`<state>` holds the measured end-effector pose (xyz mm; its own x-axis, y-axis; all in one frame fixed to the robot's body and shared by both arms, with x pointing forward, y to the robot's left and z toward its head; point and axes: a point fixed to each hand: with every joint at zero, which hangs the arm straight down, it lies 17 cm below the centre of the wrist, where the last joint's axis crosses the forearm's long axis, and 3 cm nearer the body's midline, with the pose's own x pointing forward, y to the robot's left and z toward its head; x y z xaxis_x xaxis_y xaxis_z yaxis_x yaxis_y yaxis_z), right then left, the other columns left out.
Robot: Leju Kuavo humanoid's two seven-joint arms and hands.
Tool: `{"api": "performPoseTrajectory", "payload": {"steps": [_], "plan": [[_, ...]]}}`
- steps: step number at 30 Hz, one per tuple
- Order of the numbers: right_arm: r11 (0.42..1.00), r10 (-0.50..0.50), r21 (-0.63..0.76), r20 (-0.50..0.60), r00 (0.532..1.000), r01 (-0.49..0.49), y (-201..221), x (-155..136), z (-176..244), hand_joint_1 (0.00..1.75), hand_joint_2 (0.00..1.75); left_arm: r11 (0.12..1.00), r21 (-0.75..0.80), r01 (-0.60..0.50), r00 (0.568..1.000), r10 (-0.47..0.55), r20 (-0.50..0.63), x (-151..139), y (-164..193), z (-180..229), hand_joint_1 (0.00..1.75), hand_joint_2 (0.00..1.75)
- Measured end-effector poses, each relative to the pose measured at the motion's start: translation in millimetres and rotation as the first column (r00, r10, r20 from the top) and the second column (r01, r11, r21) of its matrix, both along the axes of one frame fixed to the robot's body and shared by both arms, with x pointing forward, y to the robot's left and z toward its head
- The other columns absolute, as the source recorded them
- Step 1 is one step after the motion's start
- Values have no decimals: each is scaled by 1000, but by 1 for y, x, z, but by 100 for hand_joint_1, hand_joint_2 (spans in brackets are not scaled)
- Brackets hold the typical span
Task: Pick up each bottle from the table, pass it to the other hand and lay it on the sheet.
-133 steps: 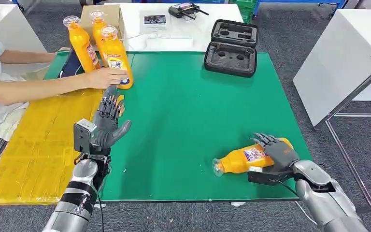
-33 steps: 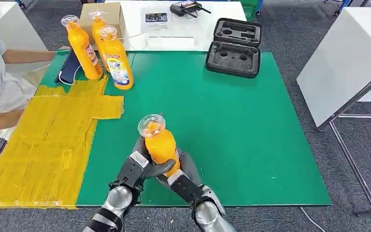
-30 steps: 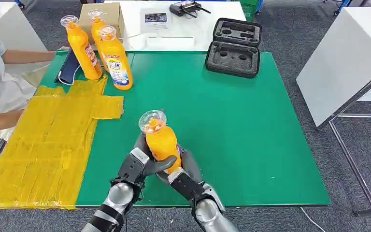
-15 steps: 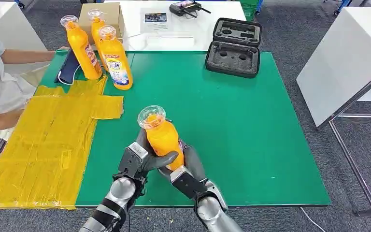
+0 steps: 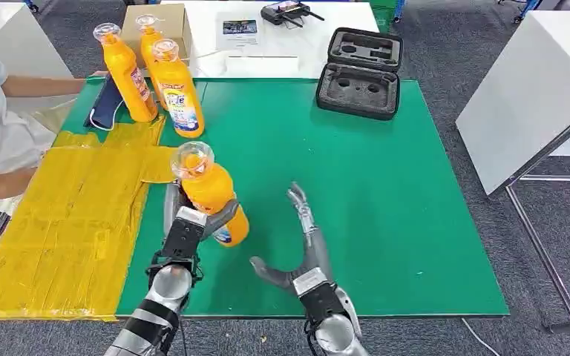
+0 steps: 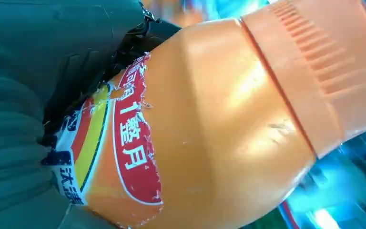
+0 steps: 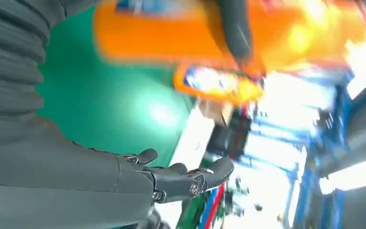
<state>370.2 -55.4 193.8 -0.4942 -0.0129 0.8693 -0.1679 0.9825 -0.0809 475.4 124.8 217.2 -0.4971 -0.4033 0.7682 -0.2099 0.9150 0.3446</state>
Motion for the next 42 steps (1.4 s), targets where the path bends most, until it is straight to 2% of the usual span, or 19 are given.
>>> {"api": "performPoseTrajectory", "payload": {"steps": [3, 7, 9, 12, 14, 16, 18, 21, 30, 33, 39, 40, 41, 42], "plan": [[999, -45, 31, 19, 999, 44, -21, -3, 11, 0, 175, 989, 96, -115, 993, 111, 51, 3, 30, 3, 175, 175], [993, -99, 66, 50, 994, 95, -44, -6, 25, 0, 175, 948, 223, -226, 971, 202, 125, 3, 52, 8, 175, 175], [987, -140, 89, 64, 988, 134, -60, -7, 31, 0, 175, 870, 397, -292, 950, 214, 229, 2, 55, 14, 175, 175], [982, -164, 109, 75, 984, 155, -71, -9, 37, 0, 175, 795, 494, -353, 930, 241, 277, 4, 69, 14, 175, 175], [975, -184, 139, 79, 980, 172, -83, -10, 41, 0, 175, 675, 618, -404, 913, 252, 322, 9, 75, 12, 175, 175], [971, -191, 161, 86, 978, 176, -90, -10, 45, 0, 175, 543, 707, -454, 889, 325, 321, 19, 99, 2, 175, 175], [971, -184, 171, 92, 979, 166, -94, -11, 46, 0, 175, 496, 744, -447, 884, 368, 286, 30, 106, -13, 175, 175], [973, -182, 163, 101, 978, 165, -99, -12, 47, 0, 175, 439, 800, -409, 903, 318, 287, 33, 104, -30, 175, 175], [975, -178, 152, 113, 977, 160, -102, -12, 48, 0, 175, 384, 848, -365, 922, 274, 273, 34, 106, -50, 175, 175], [975, -170, 162, 107, 980, 152, -103, -11, 48, 0, 175, 345, 878, -331, 921, 322, 220, 46, 116, -73, 175, 175], [985, -119, 136, 103, 988, 105, -94, -9, 43, 0, 175, 260, 941, -218, 942, 308, 133, 55, 120, -119, 175, 175], [988, -106, 124, 100, 989, 93, -90, -7, 41, 0, 175, 251, 946, -207, 945, 302, 126, 56, 119, -122, 147, 175], [991, -89, 112, 93, 992, 78, -84, -6, 37, 0, 175, 242, 951, -194, 949, 293, 119, 56, 117, -126, 0, 175], [993, -73, 102, 84, 994, 64, -79, -6, 33, 0, 175, 232, 955, -184, 951, 288, 113, 57, 117, -130, 0, 175]]}}
